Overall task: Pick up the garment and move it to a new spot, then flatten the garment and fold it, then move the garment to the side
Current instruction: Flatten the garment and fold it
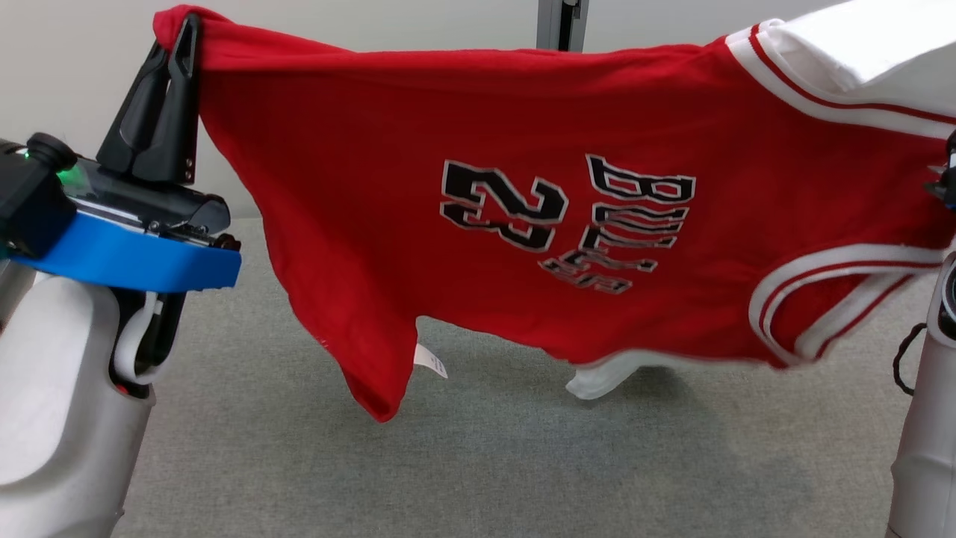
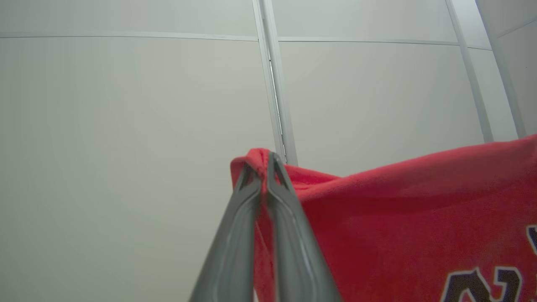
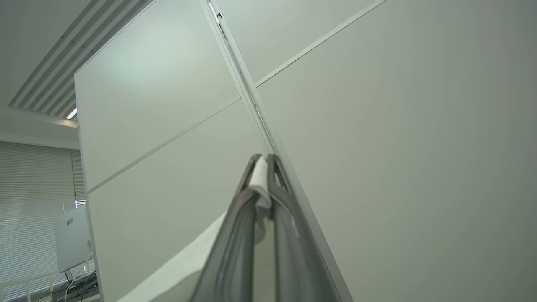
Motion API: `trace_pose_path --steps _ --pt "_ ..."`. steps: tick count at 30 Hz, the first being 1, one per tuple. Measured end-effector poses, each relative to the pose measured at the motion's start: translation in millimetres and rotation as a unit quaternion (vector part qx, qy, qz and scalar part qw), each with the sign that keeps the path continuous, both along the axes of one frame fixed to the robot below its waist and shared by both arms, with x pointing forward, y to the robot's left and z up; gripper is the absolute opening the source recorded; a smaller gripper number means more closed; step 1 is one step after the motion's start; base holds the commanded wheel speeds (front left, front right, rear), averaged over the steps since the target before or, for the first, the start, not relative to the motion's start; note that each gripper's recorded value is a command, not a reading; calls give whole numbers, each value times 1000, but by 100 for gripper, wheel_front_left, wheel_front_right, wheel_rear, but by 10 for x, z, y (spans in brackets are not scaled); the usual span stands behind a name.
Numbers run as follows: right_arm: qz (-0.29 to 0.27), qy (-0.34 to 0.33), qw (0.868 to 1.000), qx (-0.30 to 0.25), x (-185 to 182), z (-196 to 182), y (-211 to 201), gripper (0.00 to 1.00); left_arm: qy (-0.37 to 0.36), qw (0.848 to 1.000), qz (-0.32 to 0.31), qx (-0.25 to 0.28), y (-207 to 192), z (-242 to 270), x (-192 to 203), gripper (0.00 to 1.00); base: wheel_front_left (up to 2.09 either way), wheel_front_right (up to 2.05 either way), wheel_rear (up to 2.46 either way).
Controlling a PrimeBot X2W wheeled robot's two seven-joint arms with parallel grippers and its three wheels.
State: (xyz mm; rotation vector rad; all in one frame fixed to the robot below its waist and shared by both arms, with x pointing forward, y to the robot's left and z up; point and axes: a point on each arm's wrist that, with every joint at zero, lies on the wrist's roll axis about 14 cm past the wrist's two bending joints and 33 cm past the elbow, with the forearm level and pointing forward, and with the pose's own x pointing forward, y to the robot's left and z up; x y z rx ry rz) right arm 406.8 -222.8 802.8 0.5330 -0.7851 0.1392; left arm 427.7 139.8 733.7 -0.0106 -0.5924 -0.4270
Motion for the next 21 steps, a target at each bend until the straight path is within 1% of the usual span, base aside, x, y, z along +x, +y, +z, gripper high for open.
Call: trace_pose_path --steps 4,6,8,11,13,16,18,21 --pt "-14 30 999 -22 189 -82 -32 0 42 999 -13 7 -86 -173 252 0 0 0 0" --pt "-27 54 998 -25 368 -215 -90 0 66 998 -16 6 -119 -316 426 0 0 0 0" --pt "-39 73 996 -21 570 -344 -167 0 89 996 -14 -6 -112 -458 632 0 0 0 0" --pt "-65 78 994 -29 891 -400 -237 0 104 995 0 -10 -58 -597 993 0 0 0 0" --pt "-80 67 993 -46 1095 -338 -203 0 93 996 10 -13 -17 -566 1213 0 0 0 0" --pt "-96 21 994 -55 1328 -65 -151 0 52 998 28 -17 66 -340 1492 0 0 0 0" --pt "-102 -2 993 -62 1456 64 -92 0 34 998 40 -20 136 -230 1622 0 0 0 0" --pt "-103 -10 993 -58 1602 79 -49 0 34 997 57 -42 266 -225 1722 0 0 0 0"
